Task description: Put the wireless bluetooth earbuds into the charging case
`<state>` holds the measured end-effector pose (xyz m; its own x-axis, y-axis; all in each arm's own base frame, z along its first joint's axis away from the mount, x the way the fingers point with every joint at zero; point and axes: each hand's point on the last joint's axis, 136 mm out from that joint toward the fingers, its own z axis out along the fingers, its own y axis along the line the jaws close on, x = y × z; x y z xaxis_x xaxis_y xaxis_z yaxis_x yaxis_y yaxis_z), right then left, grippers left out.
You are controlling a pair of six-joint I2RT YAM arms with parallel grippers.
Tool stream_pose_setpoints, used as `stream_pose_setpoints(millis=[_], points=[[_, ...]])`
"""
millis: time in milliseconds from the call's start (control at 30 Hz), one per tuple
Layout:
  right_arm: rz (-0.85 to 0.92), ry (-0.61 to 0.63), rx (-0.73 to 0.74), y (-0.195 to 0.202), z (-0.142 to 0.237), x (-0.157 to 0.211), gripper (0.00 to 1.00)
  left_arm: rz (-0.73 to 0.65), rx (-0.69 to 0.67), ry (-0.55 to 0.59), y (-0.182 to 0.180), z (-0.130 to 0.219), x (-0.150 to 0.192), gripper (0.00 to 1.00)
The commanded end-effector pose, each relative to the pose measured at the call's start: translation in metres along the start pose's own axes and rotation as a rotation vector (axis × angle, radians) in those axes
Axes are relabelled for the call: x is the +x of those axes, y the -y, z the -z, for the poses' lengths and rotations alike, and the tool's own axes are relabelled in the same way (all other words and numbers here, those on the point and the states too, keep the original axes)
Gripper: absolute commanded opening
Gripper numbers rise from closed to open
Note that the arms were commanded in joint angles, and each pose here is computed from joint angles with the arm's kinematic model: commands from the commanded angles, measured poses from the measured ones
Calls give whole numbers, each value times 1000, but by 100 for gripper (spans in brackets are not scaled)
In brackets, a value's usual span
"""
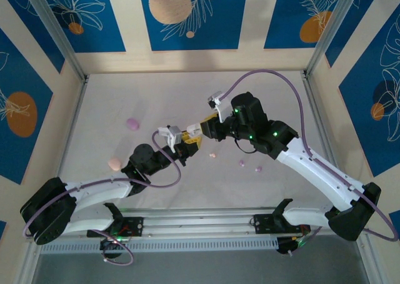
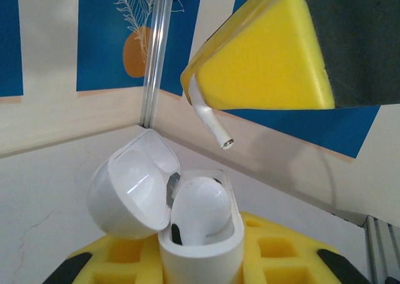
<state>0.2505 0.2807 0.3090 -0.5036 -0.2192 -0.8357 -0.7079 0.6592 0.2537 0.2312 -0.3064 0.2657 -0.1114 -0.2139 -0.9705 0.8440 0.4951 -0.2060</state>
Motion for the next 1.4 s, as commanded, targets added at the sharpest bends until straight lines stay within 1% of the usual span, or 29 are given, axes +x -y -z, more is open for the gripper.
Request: stream_pose_setpoints(millis=[0,367,533,900,1067,1367], points=[[9,-3,-27,-5,-5,1,28,-15,45,87,12,-2,-27,21],[13,-23,-24,-3,-14,3,28,-17,52,96,12,-2,-26,21],[37,-55,-34,-5,-16,11,28,-12,31,124,9,0,-30,21],[70,-125,-121,-18,-9,29,28,-6,15,149,5,-2,-33,21],[66,-150,-131,-19,-10,34,29,-9,19,153,6,-3,-34,21],[46,-140,-135,-17,-5,32,33,-18,28,147,8,-3,-33,21]])
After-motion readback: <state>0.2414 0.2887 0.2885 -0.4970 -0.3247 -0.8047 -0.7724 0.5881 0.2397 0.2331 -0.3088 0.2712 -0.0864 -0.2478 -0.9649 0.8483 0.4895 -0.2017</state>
